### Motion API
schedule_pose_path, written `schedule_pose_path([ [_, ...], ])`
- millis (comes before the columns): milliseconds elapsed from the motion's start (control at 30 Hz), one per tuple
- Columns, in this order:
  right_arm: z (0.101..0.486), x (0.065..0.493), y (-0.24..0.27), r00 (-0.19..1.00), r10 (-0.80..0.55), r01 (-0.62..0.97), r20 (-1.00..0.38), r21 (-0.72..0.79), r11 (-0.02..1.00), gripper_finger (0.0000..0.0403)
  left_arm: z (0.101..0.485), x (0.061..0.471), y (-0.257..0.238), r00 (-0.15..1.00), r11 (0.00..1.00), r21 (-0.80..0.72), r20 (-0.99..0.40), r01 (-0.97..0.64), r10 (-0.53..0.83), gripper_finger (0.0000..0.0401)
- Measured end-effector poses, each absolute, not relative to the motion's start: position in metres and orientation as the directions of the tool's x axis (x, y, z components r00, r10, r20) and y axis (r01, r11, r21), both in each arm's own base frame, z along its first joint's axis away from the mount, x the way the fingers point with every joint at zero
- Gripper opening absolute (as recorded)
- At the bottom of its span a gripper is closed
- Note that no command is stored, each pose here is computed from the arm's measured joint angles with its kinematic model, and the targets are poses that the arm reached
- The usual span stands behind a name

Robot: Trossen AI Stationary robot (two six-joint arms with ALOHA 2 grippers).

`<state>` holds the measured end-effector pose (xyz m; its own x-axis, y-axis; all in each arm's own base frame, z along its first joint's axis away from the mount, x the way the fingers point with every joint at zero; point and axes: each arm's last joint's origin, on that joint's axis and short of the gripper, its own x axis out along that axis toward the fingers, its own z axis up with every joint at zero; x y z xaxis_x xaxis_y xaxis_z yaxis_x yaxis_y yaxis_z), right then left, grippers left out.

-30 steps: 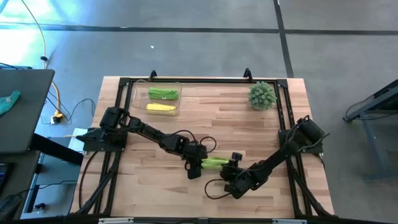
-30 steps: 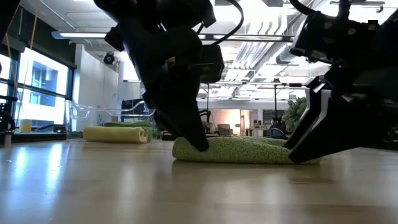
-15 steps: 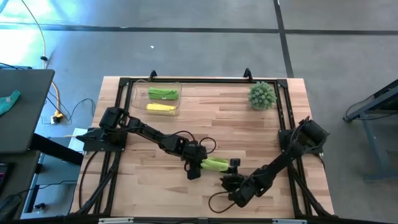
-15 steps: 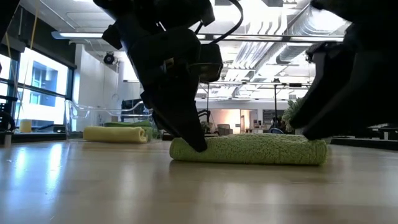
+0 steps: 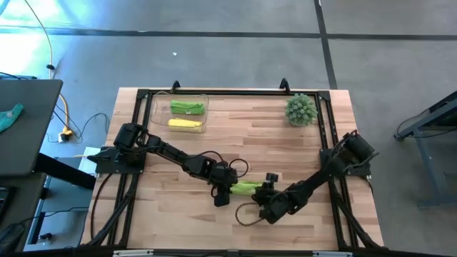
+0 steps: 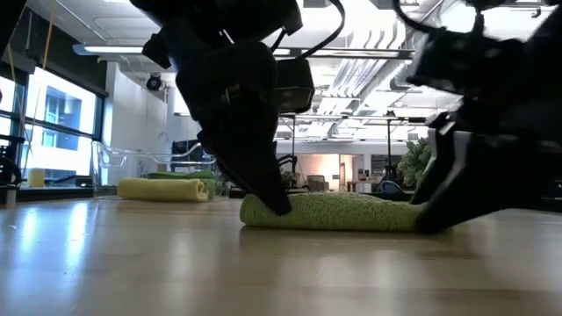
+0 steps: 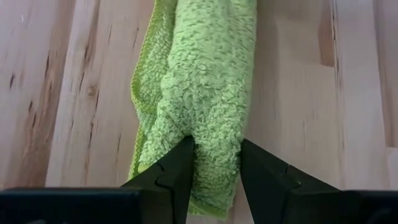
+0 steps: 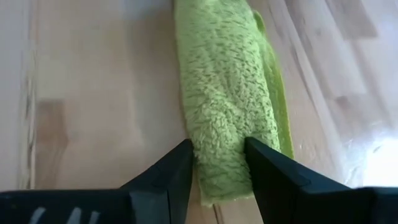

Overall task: Roll microfiber towels into tight, uniform cylinder then place into a basket
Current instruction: Roll the light green microfiber cloth

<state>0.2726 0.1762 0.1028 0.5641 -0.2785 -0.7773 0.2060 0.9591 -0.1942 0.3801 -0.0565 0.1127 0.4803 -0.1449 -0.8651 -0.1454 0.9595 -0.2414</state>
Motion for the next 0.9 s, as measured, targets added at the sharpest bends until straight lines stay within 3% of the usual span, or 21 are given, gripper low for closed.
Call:
schedule_pose_path([
  [133,0.098,0.274,0.165,0.525,-0.231,0.339,-0.819,-0.047,0.94,0.0142,0.121,0.377,-0.059,0.472,0.97,-0.217,-0.871,-0.113,-0.139,0.0118],
  [233,0.098,0.274,0.163,0.515,-0.212,0.343,-0.83,-0.027,0.939,0.0133,0.132,0.371,-0.058,0.463,0.983,-0.159,-0.881,-0.089,-0.101,0.0118],
  [400,0.097,0.275,0.162,0.521,-0.205,0.364,-0.829,-0.002,0.932,0.0081,0.157,0.355,-0.057,0.445,0.999,0.007,-0.895,-0.034,0.022,0.0118],
  [600,0.099,0.278,0.161,0.524,-0.171,0.436,-0.835,0.09,0.895,0.0019,0.175,0.351,-0.085,0.546,0.981,0.169,-0.833,0.092,0.093,0.0118],
  [900,0.109,0.292,0.149,0.51,0.066,0.423,-0.858,0.316,0.849,0.0018,0.157,0.367,-0.119,0.692,0.915,0.379,-0.698,0.14,0.183,0.0118],
])
